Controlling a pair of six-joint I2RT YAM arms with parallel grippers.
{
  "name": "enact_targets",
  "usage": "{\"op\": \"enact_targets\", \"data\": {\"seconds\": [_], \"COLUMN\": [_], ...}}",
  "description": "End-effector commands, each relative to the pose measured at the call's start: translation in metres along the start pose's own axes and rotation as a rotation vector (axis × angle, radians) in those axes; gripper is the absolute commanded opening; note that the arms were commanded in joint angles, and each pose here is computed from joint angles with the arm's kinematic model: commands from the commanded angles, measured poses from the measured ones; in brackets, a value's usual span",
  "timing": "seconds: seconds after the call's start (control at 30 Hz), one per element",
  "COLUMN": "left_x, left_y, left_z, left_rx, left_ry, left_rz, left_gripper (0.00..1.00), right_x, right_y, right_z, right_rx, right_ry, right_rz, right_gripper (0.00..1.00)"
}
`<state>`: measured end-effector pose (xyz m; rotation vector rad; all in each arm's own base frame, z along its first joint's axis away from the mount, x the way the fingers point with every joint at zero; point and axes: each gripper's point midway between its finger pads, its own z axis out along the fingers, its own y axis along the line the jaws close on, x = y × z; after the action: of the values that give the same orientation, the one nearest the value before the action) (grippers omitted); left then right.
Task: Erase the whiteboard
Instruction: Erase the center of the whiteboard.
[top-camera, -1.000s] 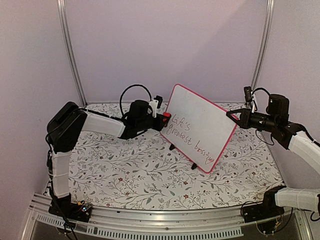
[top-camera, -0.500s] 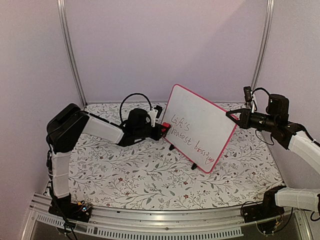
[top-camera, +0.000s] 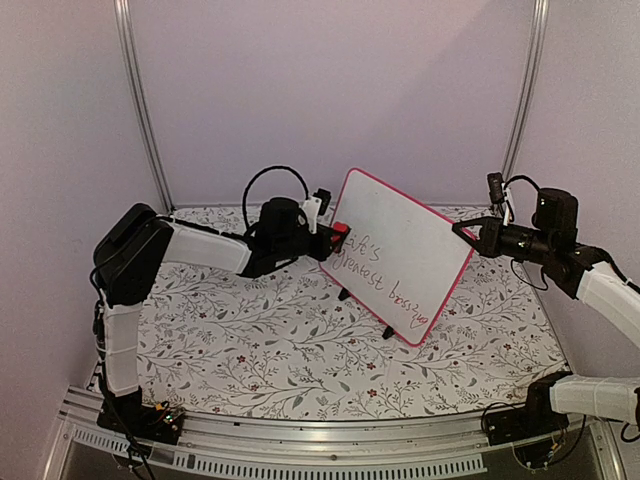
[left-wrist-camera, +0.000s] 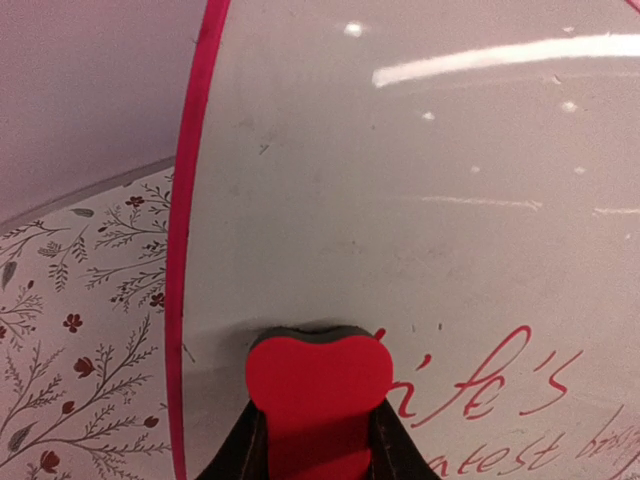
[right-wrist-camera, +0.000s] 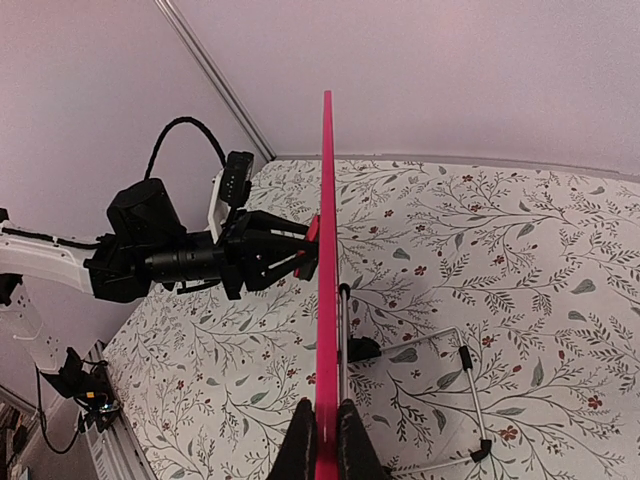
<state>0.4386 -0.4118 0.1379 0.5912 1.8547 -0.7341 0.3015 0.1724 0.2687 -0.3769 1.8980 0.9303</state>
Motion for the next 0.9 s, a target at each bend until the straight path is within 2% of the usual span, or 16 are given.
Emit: {"op": "enact_targets", "data": {"seconds": [0.0,0.43,0.87], "left_x": [-0.019,-0.026,0.024], "left_y": [-0.019,-0.030,-0.013], "left_z": [0.002,-0.002,-0.003], "left_rx": [0.051,0.061,-0.001], "left_ry": [-0.034,-0.049,0.047], "left_rz": [0.026,0.046,0.007], "left_gripper": [0.00,0.00,0.00], "right_x": [0.035,0.035,0.034], "right_y": [0.009,0.010,0.010], "right_z": [0.004,0.004,0.003], "right_rx": [-0.068,-0.066,-0.068], "right_ry": [0.125,0.123,0.121], "right_rz": [0.048,0.048,0.047], "right_gripper": [0.00,0.00,0.00]}}
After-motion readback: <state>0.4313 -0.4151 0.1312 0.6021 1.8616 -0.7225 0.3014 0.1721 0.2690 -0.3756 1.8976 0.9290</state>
